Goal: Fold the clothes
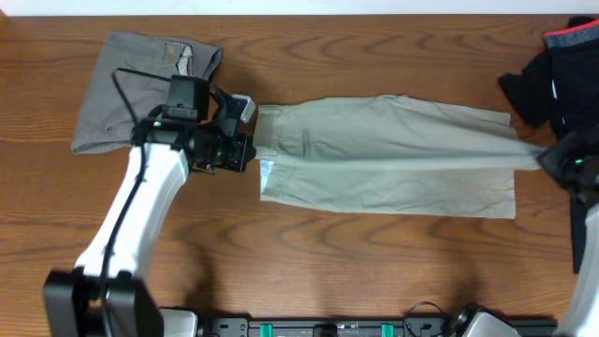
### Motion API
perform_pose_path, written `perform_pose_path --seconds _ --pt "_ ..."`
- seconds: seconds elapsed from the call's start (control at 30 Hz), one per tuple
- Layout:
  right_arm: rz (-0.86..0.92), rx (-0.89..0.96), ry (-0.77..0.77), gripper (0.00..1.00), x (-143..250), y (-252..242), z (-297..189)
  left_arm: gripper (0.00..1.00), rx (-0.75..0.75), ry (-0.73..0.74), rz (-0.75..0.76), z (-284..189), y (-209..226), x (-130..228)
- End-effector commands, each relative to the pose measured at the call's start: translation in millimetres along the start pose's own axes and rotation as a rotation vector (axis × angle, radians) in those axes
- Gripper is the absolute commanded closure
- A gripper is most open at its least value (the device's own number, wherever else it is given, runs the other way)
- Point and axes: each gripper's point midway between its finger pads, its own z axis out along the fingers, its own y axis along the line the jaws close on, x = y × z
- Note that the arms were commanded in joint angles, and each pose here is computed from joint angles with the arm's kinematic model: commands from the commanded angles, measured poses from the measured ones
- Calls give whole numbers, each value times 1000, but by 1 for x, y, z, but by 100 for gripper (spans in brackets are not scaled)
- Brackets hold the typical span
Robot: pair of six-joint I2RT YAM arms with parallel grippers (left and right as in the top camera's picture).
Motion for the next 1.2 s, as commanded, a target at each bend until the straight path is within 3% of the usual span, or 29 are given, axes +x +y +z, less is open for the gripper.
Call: perform_pose_path --seconds 0.0,0.5,0.9,1.17 --pt "2 -14 -93 99 -22 6 -35 94 -24 -72 42 -31 -10 -6" --pt "-52 -5 -241 99 -51 22 -139 94 -53 -346 176 -139 -66 9" --pt "-113 -86 -469 99 -80 49 -241 94 -69 -649 277 -266 -129 -4" --pt "-150 -123 -594 99 -89 60 -289 94 -78 -727 319 -296 -143 -8"
